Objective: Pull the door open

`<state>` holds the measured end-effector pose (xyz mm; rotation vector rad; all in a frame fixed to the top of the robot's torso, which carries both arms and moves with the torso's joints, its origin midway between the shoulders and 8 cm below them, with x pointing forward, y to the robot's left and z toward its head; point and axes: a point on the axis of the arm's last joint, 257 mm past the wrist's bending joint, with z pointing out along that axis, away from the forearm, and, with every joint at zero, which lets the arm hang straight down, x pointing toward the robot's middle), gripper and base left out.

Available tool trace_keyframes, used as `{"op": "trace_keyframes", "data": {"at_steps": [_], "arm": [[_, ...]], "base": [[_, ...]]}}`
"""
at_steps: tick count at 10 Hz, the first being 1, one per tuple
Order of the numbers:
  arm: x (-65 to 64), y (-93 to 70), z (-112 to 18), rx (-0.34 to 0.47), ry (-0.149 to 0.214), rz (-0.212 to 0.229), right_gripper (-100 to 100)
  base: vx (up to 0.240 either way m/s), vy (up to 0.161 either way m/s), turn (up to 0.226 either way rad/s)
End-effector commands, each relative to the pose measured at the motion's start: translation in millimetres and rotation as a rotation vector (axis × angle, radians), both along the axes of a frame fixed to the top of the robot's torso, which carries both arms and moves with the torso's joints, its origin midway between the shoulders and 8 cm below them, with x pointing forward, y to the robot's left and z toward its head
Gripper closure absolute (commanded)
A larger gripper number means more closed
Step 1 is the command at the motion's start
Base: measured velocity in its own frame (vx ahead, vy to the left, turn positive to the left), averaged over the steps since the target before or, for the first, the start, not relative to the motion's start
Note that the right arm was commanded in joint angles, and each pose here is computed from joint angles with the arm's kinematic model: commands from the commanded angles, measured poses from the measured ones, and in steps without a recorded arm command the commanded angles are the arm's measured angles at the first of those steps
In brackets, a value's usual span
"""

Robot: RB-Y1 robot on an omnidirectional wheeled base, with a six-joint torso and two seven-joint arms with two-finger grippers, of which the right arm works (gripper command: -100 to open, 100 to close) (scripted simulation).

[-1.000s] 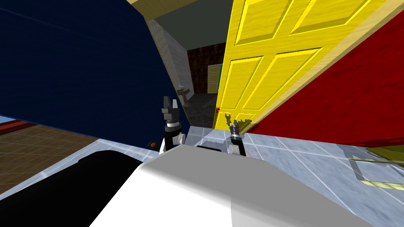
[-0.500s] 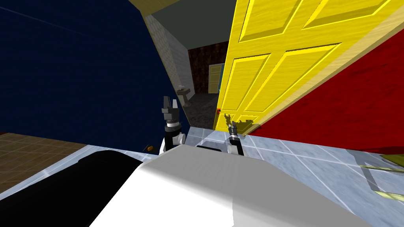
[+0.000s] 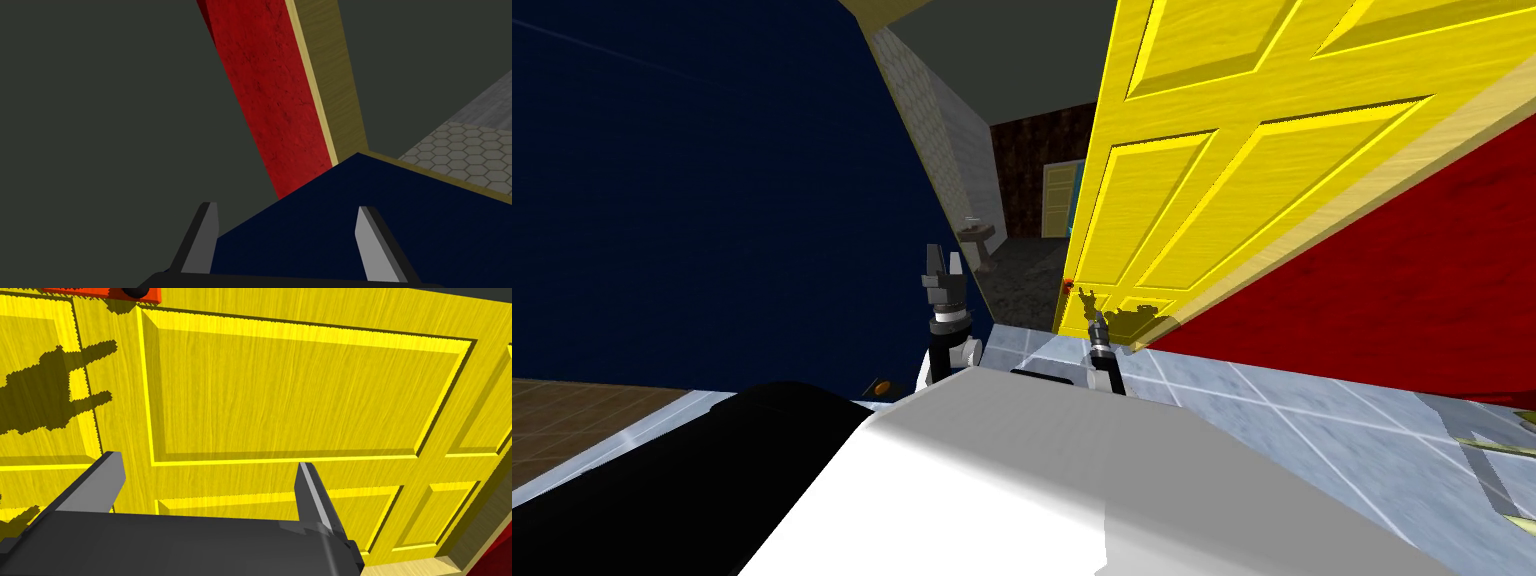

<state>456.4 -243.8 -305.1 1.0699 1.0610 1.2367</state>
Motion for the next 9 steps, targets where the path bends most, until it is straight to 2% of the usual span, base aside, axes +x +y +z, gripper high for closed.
{"op": "trace_keyframes", "data": {"at_steps": [1, 4, 9], "arm": [[0.0, 3.6, -9.0, 0.000, 0.018, -0.001, -100], [-1.7, 13.3, -33.9, 0.005, 0.068, -0.001, -100], [-4.7, 26.7, -58.0, 0.014, 0.118, 0.001, -100]], "base": [[0.095, -0.006, 0.019], [0.149, -0.009, 0.022], [0.124, -0.002, 0.000]]}}
